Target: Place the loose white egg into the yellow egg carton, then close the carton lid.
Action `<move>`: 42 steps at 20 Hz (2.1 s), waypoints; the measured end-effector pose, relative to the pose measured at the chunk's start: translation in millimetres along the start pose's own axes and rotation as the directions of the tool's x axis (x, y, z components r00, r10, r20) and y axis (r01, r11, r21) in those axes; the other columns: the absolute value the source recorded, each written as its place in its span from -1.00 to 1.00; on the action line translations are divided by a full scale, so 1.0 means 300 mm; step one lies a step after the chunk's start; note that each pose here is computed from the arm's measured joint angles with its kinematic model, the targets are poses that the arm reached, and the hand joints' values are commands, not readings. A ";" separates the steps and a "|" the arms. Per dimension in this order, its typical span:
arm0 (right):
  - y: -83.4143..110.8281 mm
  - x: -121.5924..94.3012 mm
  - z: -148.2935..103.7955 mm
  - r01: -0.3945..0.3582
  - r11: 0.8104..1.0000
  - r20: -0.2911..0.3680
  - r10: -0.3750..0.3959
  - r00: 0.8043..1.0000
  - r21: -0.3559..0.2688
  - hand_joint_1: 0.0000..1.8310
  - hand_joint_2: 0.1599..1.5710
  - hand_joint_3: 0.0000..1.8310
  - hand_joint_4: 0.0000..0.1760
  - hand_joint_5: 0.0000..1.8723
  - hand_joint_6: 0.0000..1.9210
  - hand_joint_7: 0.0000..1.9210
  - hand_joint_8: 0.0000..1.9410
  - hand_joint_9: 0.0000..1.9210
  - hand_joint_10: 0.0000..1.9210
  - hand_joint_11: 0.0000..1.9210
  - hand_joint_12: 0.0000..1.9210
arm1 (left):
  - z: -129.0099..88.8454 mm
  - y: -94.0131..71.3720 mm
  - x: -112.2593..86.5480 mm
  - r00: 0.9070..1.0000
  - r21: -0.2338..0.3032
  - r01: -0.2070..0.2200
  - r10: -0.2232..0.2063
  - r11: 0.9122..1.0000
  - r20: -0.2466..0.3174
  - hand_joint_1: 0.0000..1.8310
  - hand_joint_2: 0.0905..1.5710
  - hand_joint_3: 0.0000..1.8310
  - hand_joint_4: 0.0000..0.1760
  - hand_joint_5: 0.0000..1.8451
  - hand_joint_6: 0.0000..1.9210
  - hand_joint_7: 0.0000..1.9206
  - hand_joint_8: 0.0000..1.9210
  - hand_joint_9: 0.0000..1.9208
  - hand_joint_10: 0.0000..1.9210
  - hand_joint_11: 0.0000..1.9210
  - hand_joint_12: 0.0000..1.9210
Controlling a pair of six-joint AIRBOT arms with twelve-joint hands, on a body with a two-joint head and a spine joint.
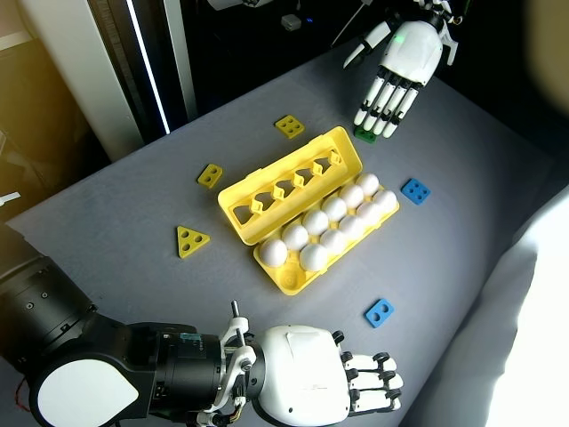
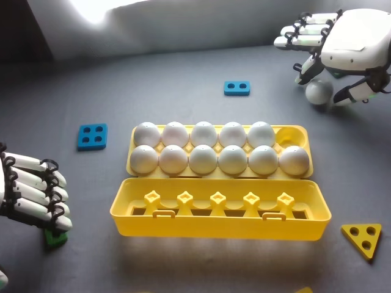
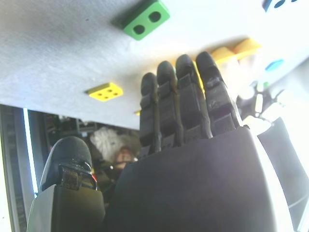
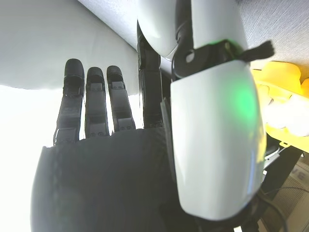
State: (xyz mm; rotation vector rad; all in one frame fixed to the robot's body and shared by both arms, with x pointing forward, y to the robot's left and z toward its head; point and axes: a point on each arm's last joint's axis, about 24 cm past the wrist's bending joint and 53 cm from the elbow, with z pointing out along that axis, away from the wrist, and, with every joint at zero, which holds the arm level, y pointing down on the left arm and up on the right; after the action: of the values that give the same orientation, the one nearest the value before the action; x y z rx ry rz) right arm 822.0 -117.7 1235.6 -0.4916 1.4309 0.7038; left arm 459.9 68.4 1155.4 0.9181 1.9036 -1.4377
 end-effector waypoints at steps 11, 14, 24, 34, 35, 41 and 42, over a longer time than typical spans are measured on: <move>0.001 -0.001 0.001 0.000 1.000 0.001 0.000 1.000 -0.001 0.22 0.14 -0.99 -1.00 0.04 -0.97 -1.00 -1.00 -1.00 -1.00 -1.00 -0.38 | 0.000 0.000 0.000 1.000 0.000 0.000 0.000 1.000 0.000 -1.00 0.48 -1.00 -1.00 -0.62 -1.00 -0.64 -1.00 -0.71 -1.00 -1.00 -0.52; 0.000 -0.004 0.001 -0.005 1.000 0.005 0.005 1.000 0.001 0.26 0.21 -0.99 -1.00 0.22 -0.46 -0.99 -0.99 -0.93 -0.99 -1.00 -0.31 | 0.000 0.000 0.000 1.000 0.000 0.000 0.000 1.000 0.000 -1.00 0.48 -1.00 -1.00 -0.61 -1.00 -0.63 -1.00 -0.71 -1.00 -1.00 -0.51; 0.005 -0.009 0.004 -0.017 1.000 0.008 0.017 1.000 -0.002 0.31 0.24 -1.00 -1.00 0.25 -0.33 -0.74 -0.99 -0.70 -0.99 -1.00 -0.25 | 0.000 0.000 0.000 1.000 0.000 0.000 0.000 1.000 0.000 -1.00 0.48 -1.00 -1.00 -0.63 -1.00 -0.66 -1.00 -0.73 -1.00 -1.00 -0.56; 0.157 -0.091 0.019 -0.014 0.994 0.033 0.018 0.999 -0.109 0.30 0.25 -1.00 -1.00 0.22 -0.28 -0.73 -1.00 -0.77 -1.00 -1.00 -0.29 | 0.000 0.000 0.000 1.000 0.000 0.000 0.000 1.000 0.000 -1.00 0.48 -1.00 -1.00 -0.63 -1.00 -0.66 -1.00 -0.74 -1.00 -1.00 -0.58; 0.169 -0.107 0.017 -0.008 0.993 0.041 0.013 0.999 -0.118 0.31 0.24 -1.00 -1.00 0.24 -0.32 -0.70 -0.99 -0.75 -0.99 -1.00 -0.29 | -0.001 0.001 0.000 1.000 -0.001 0.000 0.000 1.000 0.000 -1.00 0.48 -1.00 -1.00 -0.63 -1.00 -0.65 -1.00 -0.73 -1.00 -1.00 -0.57; 0.258 -0.107 -0.017 0.053 0.981 0.017 -0.051 0.999 -0.186 0.30 0.25 -1.00 -1.00 0.23 -0.29 -0.70 -1.00 -0.76 -1.00 -1.00 -0.35 | -0.001 0.003 0.001 1.000 -0.002 0.001 -0.001 1.000 0.000 -1.00 0.48 -1.00 -1.00 -0.62 -1.00 -0.64 -1.00 -0.72 -1.00 -1.00 -0.54; 0.272 -0.109 -0.020 0.064 0.979 0.014 -0.062 0.998 -0.196 0.30 0.25 -1.00 -1.00 0.22 -0.27 -0.70 -1.00 -0.75 -1.00 -1.00 -0.31 | -0.001 0.002 0.001 1.000 -0.002 0.002 -0.002 1.000 0.000 -1.00 0.48 -1.00 -1.00 -0.62 -1.00 -0.64 -1.00 -0.71 -1.00 -1.00 -0.54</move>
State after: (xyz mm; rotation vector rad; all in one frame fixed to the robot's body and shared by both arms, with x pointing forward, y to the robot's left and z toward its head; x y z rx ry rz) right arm 761.0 -68.7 1275.7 -0.6841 1.3387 0.7988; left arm 460.2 69.0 1154.9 0.9161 1.9062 -1.4366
